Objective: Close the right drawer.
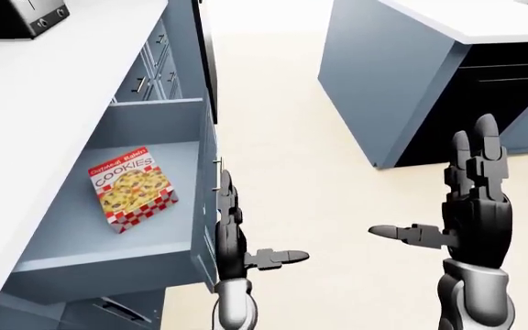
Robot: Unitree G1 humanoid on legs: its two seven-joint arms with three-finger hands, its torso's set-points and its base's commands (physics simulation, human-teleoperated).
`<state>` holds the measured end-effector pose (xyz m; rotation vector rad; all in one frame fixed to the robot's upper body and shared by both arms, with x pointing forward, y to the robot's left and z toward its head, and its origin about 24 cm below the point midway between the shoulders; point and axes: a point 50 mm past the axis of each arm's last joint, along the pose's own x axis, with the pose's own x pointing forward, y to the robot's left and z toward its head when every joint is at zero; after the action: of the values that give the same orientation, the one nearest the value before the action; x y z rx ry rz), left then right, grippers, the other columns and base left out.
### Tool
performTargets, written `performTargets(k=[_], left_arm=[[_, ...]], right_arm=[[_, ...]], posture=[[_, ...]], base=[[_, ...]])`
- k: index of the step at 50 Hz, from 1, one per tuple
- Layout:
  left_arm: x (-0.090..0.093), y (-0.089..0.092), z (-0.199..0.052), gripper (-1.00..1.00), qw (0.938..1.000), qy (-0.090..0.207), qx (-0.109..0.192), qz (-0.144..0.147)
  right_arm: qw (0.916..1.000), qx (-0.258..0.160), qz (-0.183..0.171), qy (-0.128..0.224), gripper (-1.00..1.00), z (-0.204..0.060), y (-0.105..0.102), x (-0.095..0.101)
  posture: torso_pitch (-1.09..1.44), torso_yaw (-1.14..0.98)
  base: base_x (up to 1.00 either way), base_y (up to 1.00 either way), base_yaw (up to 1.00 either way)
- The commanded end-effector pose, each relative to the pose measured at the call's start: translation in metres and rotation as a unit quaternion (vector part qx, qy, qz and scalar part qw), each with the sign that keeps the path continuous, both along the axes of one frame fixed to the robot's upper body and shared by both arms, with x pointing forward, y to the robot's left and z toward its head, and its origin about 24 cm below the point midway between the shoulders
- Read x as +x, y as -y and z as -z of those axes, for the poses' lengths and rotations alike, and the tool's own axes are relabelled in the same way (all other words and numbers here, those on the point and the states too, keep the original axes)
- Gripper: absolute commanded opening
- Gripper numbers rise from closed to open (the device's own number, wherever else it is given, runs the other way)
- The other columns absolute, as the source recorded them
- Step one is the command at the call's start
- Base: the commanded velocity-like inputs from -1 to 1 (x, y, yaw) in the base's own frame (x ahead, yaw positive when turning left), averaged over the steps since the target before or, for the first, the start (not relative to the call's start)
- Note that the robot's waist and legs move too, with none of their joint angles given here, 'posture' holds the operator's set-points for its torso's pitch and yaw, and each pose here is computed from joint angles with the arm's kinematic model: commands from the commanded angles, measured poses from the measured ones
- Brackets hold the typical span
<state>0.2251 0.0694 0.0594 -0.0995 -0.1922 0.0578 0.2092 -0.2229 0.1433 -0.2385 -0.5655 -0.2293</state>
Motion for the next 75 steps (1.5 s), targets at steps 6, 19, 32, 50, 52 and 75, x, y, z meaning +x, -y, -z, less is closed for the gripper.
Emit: performTargets(k=[6, 19, 32, 50, 52, 75], left_arm=[[0.003, -0.001, -0.013, 1.0, 0.9991, 0.036, -0.014, -0.016], [0.013, -0.009, 0.001, 1.0, 0.9989, -0.003, -0.027, -0.039], [0.022, -0.026, 0.0, 1.0, 0.9951, -0.017, -0.042, -0.087], [0.03, -0.036, 0.01, 1.0, 0.9885, -0.042, -0.037, -0.14], [0.03, -0.037, 0.01, 1.0, 0.9883, -0.041, -0.04, -0.142], [0.041, -0.059, 0.019, 1.0, 0.9756, -0.071, -0.055, -0.201]], right_arm=[[0.9993, -0.012, -0.002, 0.035, 1.0, -0.011, -0.001, -0.003], [0.9993, -0.012, -0.002, 0.034, 1.0, -0.011, -0.001, -0.003], [0.9994, -0.012, -0.004, 0.033, 1.0, -0.01, -0.002, -0.003], [0.9994, -0.011, -0.004, 0.033, 1.0, -0.008, -0.001, -0.002], [0.9994, -0.01, -0.004, 0.032, 1.0, -0.008, -0.001, -0.002], [0.9994, -0.011, -0.005, 0.032, 1.0, -0.009, -0.002, -0.002]], posture=[[0.0, 0.0], [0.0, 0.0], [0.0, 0.0], [0.0, 0.0], [0.0, 0.0], [0.0, 0.0]], base=[[0.0, 0.0, 0.0], [0.0, 0.0, 0.0], [0.0, 0.0, 0.0], [0.0, 0.0, 0.0], [0.0, 0.0, 0.0], [0.0, 0.0, 0.0]])
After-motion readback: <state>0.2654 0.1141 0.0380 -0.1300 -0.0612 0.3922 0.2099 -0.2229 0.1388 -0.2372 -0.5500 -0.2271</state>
